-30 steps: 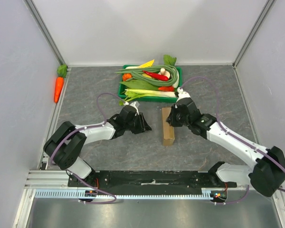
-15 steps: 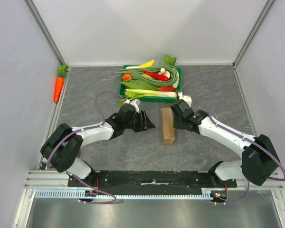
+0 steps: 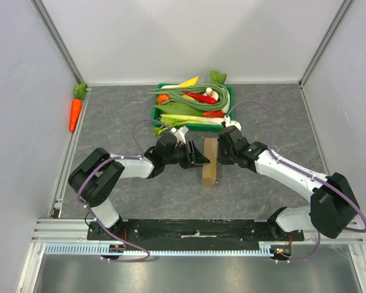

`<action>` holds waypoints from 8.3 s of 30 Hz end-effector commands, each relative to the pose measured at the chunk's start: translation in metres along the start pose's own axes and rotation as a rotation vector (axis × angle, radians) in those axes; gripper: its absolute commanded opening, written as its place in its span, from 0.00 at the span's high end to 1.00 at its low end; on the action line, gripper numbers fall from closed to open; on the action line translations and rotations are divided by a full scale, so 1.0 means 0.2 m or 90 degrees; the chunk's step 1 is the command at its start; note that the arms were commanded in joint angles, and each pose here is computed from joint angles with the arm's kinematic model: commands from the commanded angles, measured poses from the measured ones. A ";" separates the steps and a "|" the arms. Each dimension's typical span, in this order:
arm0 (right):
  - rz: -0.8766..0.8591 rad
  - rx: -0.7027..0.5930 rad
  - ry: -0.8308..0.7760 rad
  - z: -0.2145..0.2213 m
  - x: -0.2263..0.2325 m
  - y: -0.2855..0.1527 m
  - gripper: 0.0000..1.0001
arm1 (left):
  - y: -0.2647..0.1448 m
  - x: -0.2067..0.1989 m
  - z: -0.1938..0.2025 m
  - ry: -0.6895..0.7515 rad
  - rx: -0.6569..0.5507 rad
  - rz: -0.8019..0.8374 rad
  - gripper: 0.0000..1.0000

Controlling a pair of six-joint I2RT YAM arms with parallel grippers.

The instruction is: Unpack the express box

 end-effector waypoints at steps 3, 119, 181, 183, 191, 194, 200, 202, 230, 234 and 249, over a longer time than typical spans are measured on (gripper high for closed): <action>-0.077 -0.049 0.002 -0.11 0.09 -0.03 0.83 | 0.03 0.01 -0.01 -0.032 0.004 -0.006 0.59; -0.001 0.097 -0.137 0.18 -0.05 0.17 0.57 | -0.20 0.19 0.05 0.091 -0.076 -0.339 0.60; -0.126 -0.010 -0.177 -0.01 0.13 -0.11 0.14 | -0.27 -0.12 0.01 -0.008 -0.041 -0.258 0.98; -0.128 -0.015 -0.163 -0.02 0.14 -0.11 0.13 | -0.30 -0.16 0.01 -0.006 -0.046 -0.243 0.98; -0.110 -0.027 -0.141 -0.05 0.15 -0.09 0.12 | -0.39 -0.21 0.01 -0.002 -0.060 -0.241 0.98; -0.092 -0.017 -0.141 -0.02 0.13 -0.06 0.16 | -0.42 -0.22 0.01 0.007 -0.073 -0.254 0.98; -0.072 0.005 -0.135 0.07 0.07 -0.05 0.24 | -0.46 -0.19 0.00 0.023 -0.092 -0.286 0.98; -0.069 0.010 -0.130 0.10 0.06 -0.05 0.25 | -0.47 -0.19 0.01 0.025 -0.090 -0.290 0.98; -0.141 -0.103 -0.119 -0.09 0.11 -0.35 0.14 | -0.67 -0.42 -0.04 0.083 -0.113 -0.269 0.98; -0.142 -0.075 -0.126 -0.03 0.11 -0.24 0.19 | -0.68 -0.42 -0.05 0.084 -0.116 -0.290 0.98; -0.046 -0.010 -0.099 0.16 0.01 -0.06 0.45 | -0.73 -0.37 -0.02 0.070 -0.123 -0.321 0.98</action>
Point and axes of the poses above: each gripper's point midway between its finger pads, its own y axis out along the fingers, its own x axis along the line the jaws close on, z = x × y, the point moved 7 cm from there along -y, back along the fingers, and after that the axes turned 9 degrees about -y, right-handed, at the moved point
